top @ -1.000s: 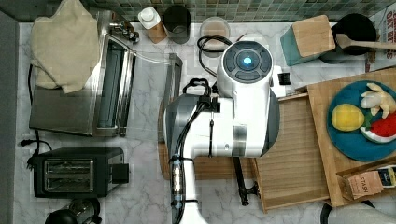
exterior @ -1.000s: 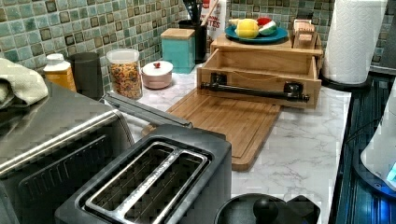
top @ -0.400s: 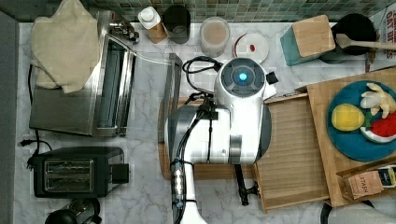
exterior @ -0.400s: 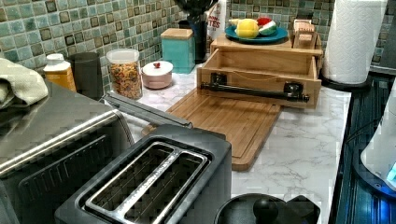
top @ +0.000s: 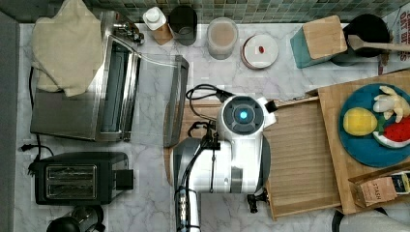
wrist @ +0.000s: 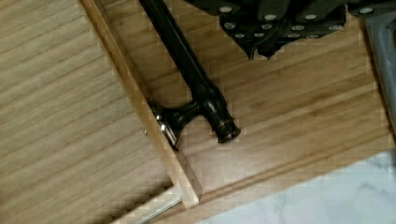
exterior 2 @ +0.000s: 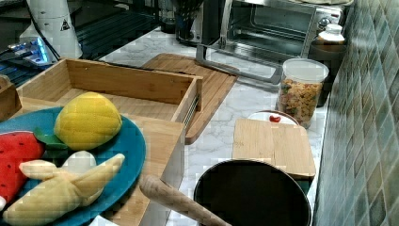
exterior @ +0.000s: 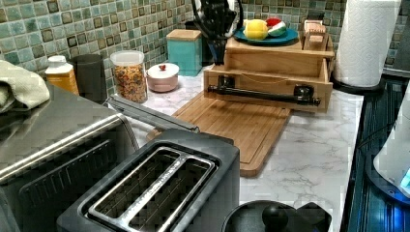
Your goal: Close the drawer.
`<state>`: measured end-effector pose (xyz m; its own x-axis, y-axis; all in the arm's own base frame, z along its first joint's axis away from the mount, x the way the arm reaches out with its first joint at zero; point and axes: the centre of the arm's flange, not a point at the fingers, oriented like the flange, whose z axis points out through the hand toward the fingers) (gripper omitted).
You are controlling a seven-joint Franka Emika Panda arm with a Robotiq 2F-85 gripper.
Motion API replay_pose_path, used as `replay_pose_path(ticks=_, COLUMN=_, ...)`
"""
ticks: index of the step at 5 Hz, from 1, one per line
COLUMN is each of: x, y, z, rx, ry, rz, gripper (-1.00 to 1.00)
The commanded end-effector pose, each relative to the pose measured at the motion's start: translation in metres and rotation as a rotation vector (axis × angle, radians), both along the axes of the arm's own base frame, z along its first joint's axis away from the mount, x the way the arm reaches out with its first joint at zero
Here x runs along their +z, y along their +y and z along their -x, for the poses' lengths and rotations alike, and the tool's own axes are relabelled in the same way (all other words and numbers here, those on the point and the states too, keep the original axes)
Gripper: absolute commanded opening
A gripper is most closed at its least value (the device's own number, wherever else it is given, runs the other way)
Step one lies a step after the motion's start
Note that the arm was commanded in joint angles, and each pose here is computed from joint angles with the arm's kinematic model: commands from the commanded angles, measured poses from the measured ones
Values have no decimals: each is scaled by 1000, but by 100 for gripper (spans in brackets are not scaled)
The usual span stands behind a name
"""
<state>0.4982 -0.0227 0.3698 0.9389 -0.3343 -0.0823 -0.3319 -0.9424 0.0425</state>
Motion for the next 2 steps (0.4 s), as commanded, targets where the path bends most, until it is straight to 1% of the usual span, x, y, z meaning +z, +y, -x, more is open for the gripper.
replay_pose_path(ticks=1, x=-36, y=39, z=42, rx=370, ry=-62, rz=10, gripper=-100)
replay_pose_path(ticks=2, x=-59, y=36, z=49, rx=505, ry=-38, rz=10, gripper=-100)
